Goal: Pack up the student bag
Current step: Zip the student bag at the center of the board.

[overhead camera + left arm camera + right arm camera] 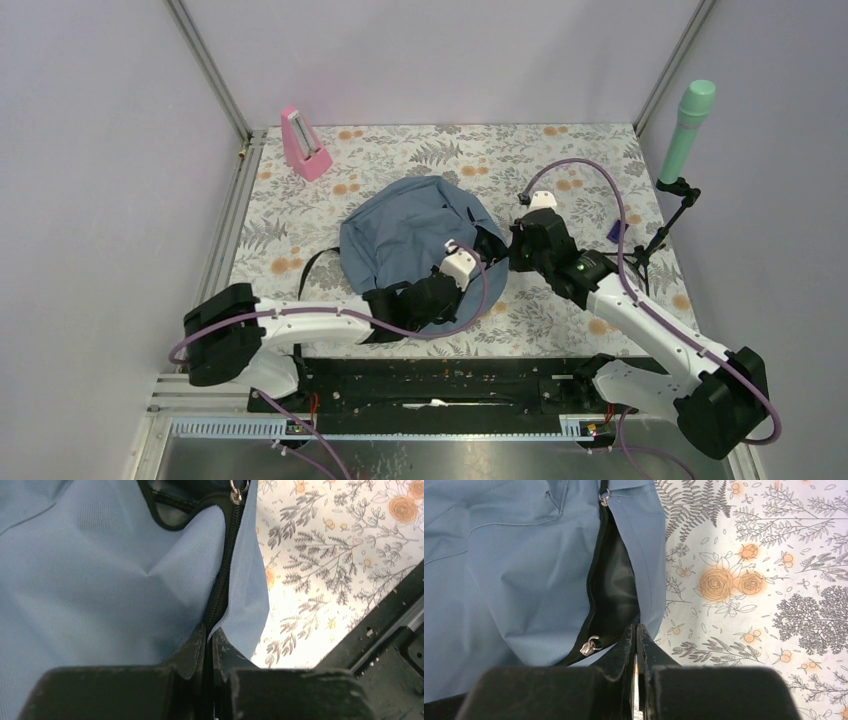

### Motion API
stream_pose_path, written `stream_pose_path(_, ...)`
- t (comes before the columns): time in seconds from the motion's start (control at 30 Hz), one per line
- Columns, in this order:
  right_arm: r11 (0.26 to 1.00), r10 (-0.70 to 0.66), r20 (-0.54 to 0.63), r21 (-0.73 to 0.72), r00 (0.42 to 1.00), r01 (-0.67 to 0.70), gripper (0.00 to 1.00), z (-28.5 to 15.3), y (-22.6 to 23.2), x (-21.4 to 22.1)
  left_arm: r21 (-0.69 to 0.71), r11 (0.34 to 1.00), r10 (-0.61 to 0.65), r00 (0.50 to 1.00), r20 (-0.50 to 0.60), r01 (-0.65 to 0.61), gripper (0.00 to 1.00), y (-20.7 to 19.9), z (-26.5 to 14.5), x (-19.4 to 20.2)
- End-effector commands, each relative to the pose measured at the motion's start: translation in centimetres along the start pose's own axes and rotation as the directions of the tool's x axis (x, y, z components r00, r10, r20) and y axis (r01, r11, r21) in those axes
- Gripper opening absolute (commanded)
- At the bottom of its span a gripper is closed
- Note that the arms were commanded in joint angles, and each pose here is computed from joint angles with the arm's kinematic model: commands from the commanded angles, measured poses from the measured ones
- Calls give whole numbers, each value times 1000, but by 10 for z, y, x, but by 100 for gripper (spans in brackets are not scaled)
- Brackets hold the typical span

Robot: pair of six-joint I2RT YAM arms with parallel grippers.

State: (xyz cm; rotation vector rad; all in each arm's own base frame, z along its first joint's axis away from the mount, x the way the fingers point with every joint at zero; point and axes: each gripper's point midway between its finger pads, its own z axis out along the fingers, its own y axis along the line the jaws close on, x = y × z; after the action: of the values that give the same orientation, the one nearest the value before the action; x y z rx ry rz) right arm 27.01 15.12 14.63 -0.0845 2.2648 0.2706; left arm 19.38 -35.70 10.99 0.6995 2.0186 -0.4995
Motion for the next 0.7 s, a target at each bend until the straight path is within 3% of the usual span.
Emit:
stream_pose_path(0.0,983,-37,144,186,989,10,0,-3,-28,-52,-37,999,32,989,-143,-38,0,21,-26,51)
stream_pose_path(0.67,970,-95,95,234,991,70,0,51,-30,-87,2,1000,9,982,-191,-9,0,29,-70,77)
